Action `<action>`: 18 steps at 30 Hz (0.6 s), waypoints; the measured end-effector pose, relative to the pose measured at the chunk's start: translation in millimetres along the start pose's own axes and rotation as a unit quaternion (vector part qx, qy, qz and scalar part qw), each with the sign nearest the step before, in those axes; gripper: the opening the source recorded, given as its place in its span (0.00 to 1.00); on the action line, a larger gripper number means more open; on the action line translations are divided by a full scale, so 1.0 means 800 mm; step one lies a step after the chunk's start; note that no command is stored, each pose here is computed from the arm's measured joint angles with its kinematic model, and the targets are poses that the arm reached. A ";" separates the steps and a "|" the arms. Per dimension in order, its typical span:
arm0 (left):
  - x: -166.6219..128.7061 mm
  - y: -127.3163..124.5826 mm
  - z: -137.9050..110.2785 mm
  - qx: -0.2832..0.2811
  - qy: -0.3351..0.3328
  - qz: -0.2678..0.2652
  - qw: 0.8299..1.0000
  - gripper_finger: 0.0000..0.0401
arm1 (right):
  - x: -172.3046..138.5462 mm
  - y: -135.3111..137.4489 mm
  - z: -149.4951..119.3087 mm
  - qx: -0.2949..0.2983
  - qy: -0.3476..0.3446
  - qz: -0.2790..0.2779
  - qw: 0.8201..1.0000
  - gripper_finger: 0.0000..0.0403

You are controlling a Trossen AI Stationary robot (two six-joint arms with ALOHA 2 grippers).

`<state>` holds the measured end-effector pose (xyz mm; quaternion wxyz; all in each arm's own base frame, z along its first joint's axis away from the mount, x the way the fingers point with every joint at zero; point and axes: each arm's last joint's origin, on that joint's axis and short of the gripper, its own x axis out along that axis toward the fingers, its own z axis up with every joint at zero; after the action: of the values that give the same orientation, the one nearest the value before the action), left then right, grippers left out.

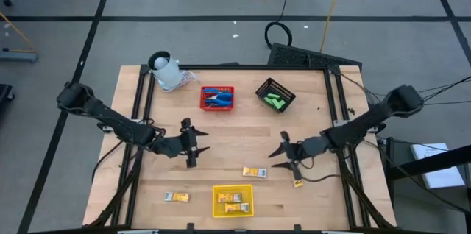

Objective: Pick & Place School Supplies
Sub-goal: Put the yellow crayon box into the yellow bin

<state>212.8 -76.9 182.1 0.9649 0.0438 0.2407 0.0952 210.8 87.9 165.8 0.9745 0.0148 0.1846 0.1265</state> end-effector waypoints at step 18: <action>0.000 0.003 -0.012 0.007 -0.009 0.000 1.000 0.62 | 0.087 0.005 0.002 0.029 0.073 -0.020 0.997 0.55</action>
<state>207.6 -74.3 174.3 0.9667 0.0510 0.2330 0.0931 273.2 109.4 142.9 0.9599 0.0301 0.2594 0.1023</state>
